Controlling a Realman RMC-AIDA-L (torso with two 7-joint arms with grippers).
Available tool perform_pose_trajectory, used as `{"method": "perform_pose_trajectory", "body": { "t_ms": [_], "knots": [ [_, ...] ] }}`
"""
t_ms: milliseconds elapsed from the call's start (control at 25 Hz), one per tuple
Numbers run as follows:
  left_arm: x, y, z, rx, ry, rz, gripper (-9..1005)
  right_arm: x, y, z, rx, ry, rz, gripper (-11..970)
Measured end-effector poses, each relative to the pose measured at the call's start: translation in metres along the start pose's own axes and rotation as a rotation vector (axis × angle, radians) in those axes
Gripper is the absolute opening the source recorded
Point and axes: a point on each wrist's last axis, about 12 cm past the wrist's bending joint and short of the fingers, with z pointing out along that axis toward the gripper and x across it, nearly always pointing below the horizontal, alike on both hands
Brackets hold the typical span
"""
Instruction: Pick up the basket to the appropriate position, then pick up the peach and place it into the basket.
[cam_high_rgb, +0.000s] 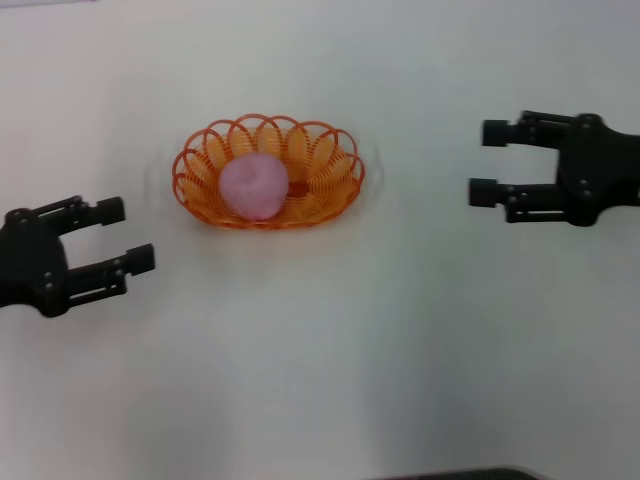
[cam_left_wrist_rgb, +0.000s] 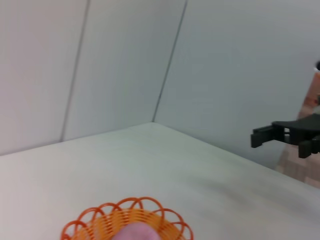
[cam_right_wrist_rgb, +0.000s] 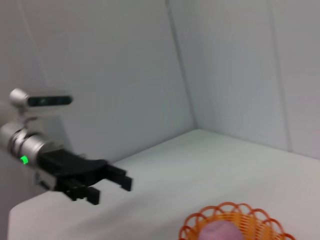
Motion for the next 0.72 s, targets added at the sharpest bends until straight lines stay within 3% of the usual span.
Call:
{"method": "perform_pose_trajectory", "body": {
  "t_ms": [280,720],
  "knots": [
    [0.015,-0.005,-0.016,-0.076,-0.024,-0.010,751,0.036,0.007,-0.018,0.087,-0.084,0.030,868],
    [0.020,-0.003,-0.017,-0.106,-0.002,-0.016,751,0.046,0.003,-0.016,0.135,-0.065,0.051,869]
  ]
}}
